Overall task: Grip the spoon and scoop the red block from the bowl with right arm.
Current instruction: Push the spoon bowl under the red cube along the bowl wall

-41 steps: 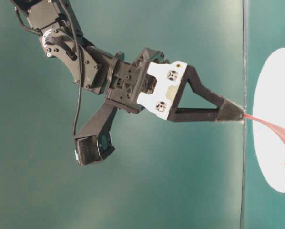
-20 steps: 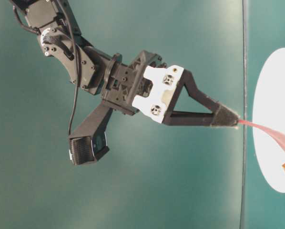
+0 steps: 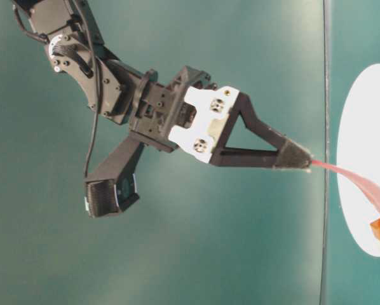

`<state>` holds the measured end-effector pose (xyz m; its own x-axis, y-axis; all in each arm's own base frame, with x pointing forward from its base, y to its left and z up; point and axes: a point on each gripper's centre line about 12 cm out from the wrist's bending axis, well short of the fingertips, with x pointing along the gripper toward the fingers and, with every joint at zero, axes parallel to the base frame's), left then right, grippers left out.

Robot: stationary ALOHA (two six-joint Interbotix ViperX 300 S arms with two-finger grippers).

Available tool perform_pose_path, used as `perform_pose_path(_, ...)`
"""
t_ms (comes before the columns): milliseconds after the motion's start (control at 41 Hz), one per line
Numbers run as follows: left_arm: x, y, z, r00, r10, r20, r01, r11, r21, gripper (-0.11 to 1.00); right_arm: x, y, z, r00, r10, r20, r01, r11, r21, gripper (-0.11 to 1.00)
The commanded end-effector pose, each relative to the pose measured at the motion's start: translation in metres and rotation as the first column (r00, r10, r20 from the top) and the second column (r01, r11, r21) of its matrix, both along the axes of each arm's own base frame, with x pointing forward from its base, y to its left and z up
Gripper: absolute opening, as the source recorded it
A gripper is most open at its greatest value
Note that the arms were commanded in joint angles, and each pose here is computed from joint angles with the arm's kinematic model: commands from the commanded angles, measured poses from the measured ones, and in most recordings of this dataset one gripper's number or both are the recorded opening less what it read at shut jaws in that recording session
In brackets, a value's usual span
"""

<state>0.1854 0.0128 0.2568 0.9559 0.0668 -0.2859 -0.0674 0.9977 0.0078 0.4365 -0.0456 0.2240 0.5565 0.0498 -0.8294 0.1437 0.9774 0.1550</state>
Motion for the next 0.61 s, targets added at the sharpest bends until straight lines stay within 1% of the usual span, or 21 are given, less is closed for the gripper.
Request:
perform_pose_path(0,0.0022,0.0008,0.0076,1.0,0.002,0.021,-0.003,1.0,0.004,0.0,-0.0022,0.0007,0.0213,0.998,0.0,0.056,0.001,1.0,-0.009,0.24)
perform_pose_path(195,0.0022,0.0008,0.0076,1.0,0.002,0.021,-0.003,1.0,0.004,0.0,-0.0041,0.0008,0.0203,0.998,-0.002,0.06,0.003,1.0,-0.01,0.24)
perform_pose_path(586,0.0021,0.0008,0.0074,1.0,0.002,0.02,-0.003,1.0,0.004,0.0,-0.0041,0.0015,0.022,0.994,-0.009,0.111,0.012,1.0,-0.02,0.24)
